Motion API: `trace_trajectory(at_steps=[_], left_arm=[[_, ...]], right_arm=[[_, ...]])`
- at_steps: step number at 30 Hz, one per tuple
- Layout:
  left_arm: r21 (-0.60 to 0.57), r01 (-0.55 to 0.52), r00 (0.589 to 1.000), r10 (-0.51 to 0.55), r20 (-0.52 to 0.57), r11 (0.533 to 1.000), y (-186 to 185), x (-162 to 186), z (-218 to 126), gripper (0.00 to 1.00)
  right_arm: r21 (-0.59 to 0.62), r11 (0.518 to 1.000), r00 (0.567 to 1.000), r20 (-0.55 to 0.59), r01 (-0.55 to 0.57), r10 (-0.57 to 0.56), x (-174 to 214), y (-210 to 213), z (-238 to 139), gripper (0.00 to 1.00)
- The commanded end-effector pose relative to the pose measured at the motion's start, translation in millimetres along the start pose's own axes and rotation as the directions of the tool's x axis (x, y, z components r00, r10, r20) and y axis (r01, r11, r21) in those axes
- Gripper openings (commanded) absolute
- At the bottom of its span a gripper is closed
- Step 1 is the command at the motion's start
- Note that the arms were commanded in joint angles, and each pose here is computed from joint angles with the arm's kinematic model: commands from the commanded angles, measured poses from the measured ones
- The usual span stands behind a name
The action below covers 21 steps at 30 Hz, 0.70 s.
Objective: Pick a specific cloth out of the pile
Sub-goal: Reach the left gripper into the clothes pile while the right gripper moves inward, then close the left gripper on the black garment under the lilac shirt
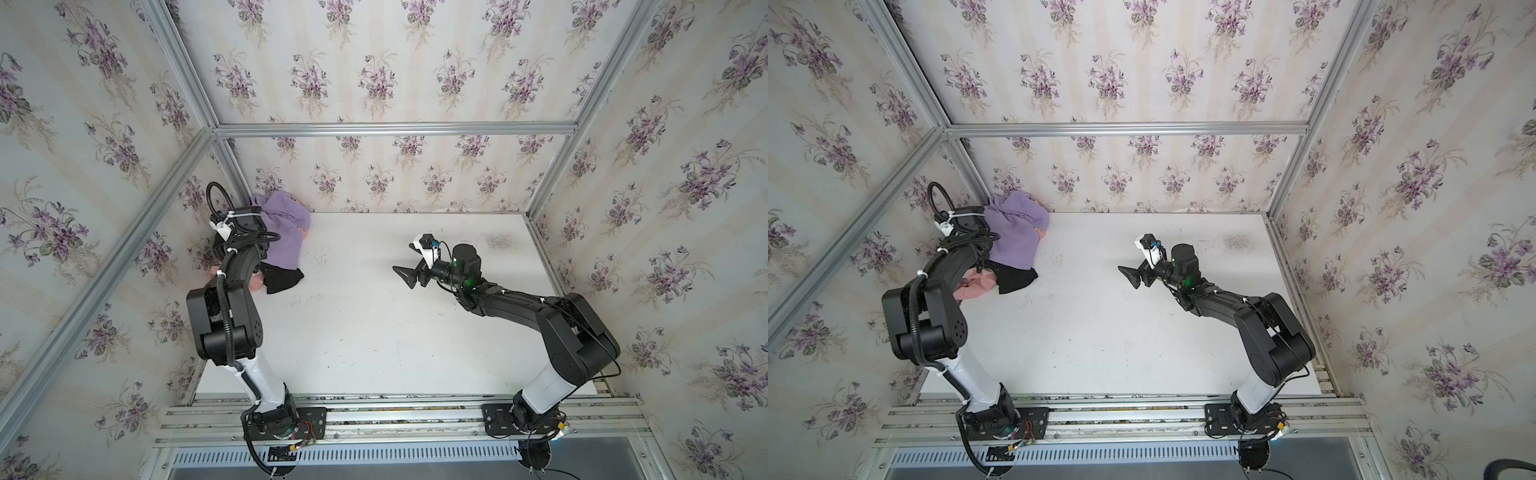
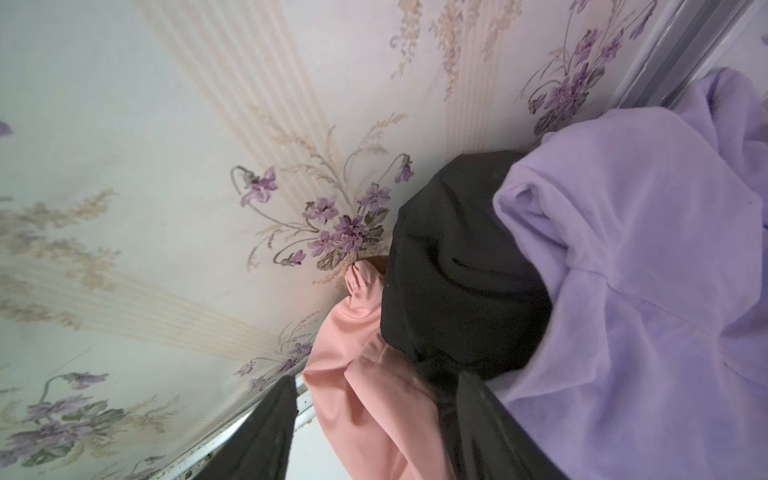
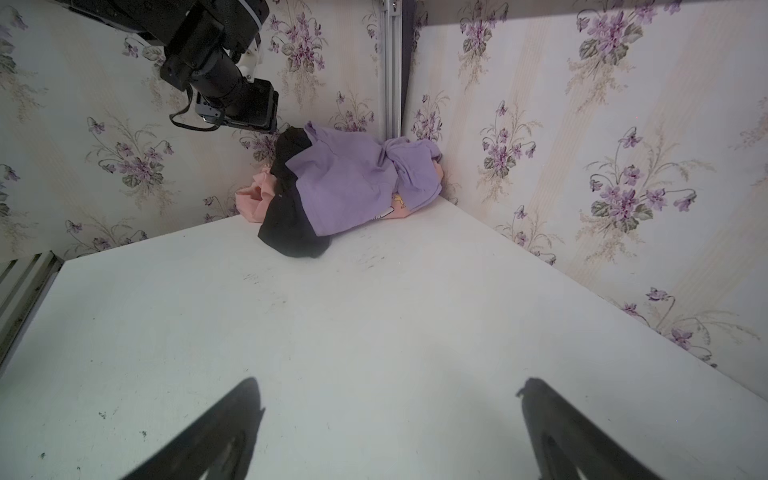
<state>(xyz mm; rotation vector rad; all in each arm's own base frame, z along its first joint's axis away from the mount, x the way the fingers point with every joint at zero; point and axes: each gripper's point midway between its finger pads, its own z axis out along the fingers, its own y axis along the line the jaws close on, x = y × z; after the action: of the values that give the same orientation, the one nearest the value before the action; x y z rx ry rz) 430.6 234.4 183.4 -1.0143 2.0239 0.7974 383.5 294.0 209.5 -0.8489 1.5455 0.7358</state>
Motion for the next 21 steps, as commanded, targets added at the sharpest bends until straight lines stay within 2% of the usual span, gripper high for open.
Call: trace_trajectory(at_steps=[1,6,9,21], left_arm=[[0.059,-0.027,1.000,0.027,0.005,0.998,-4.6,-5.1,6.1,0.61],[0.066,-0.048,0.999,0.049,-0.012,0.997,-7.2,0.5,17.6,0.62],[0.082,-0.026,0.999,0.030,-0.045,0.996,-5.5,9.3,27.1,0.62],[0.179,0.005,0.996,0.010,-0.087,0.984,-17.3,5.4,44.5,0.86]], right_arm=[[-0.012,1.000,0.998,0.056,0.021,-0.021,-18.4,3.1,-1.8,1.00],[-0.018,0.999,0.998,0.058,0.027,-0.026,-22.8,5.0,-3.8,1.00],[-0.019,0.999,0.998,0.060,0.031,-0.030,-24.7,5.7,-4.9,1.00],[-0.035,0.999,0.998,0.068,0.010,-0.008,-23.1,9.9,-7.5,1.00]])
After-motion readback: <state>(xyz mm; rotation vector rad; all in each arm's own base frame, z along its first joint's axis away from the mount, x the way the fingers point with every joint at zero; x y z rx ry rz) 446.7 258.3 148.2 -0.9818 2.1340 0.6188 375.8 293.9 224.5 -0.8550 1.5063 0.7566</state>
